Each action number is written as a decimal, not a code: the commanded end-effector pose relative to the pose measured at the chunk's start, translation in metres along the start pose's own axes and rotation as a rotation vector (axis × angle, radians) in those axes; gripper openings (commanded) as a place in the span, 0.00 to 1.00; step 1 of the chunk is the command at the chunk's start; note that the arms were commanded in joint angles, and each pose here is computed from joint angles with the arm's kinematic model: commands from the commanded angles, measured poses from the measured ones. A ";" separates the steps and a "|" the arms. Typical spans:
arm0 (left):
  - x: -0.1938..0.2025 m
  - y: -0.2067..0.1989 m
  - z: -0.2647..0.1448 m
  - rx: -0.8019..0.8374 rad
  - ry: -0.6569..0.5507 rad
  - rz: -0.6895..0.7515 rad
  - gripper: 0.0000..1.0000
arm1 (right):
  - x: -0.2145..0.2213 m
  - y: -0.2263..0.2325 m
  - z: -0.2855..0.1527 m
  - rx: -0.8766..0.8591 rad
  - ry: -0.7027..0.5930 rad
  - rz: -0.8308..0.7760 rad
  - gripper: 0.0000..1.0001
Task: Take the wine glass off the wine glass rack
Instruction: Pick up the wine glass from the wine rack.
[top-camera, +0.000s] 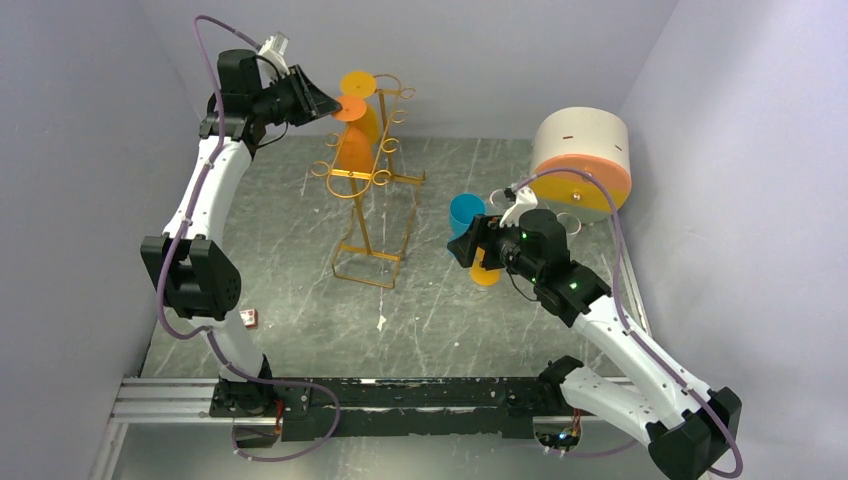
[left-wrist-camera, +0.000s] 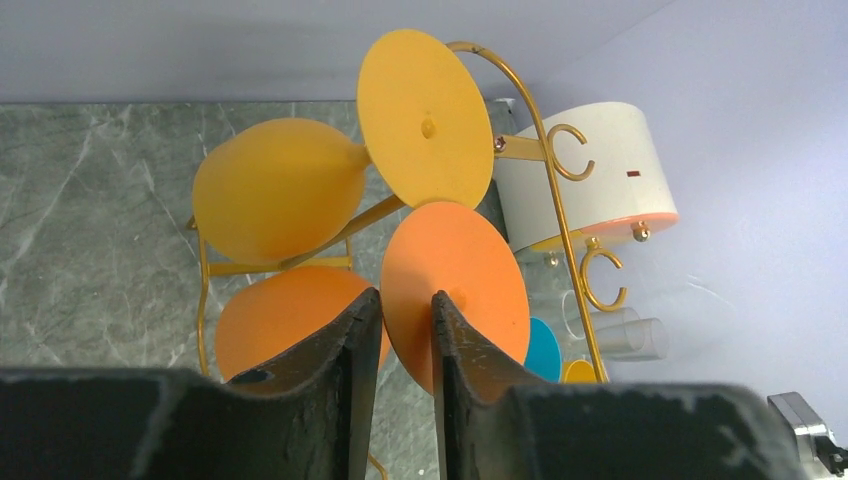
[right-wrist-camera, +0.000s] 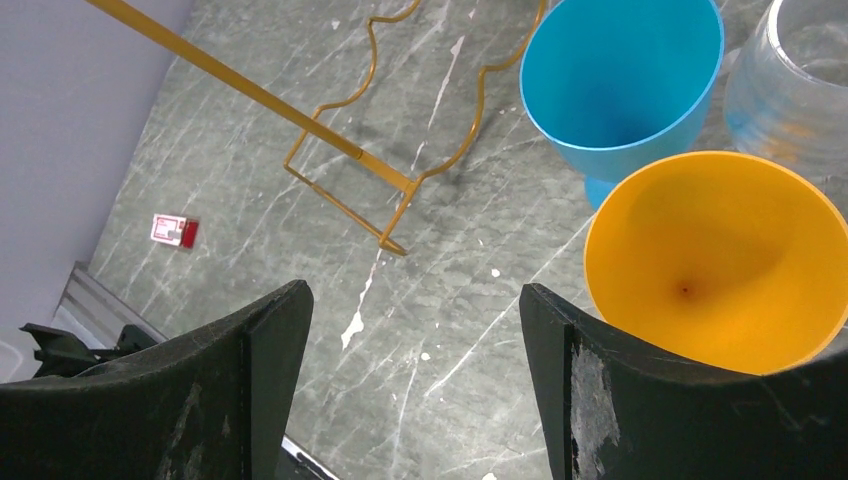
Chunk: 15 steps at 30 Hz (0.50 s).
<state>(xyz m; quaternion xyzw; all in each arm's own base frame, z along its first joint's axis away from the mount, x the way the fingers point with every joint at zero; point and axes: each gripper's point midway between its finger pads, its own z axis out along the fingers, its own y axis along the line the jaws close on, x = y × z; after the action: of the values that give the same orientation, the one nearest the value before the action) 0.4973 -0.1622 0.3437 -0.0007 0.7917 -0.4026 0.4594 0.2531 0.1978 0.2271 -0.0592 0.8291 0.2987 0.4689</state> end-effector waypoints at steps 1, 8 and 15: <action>-0.002 -0.008 -0.002 0.023 0.014 0.012 0.28 | -0.011 0.002 -0.003 0.004 -0.023 -0.011 0.80; 0.007 -0.005 -0.002 0.032 0.049 0.010 0.24 | -0.014 0.017 -0.004 -0.074 -0.029 0.000 0.81; 0.000 -0.006 -0.011 0.045 0.024 0.011 0.11 | -0.011 0.027 -0.002 -0.128 -0.003 -0.006 0.81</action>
<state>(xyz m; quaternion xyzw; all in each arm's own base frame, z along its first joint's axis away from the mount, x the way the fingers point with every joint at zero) 0.4940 -0.1626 0.3516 0.0125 0.7846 -0.4160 0.4595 0.2477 0.2059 0.2288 -0.0731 0.8259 0.3204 0.4583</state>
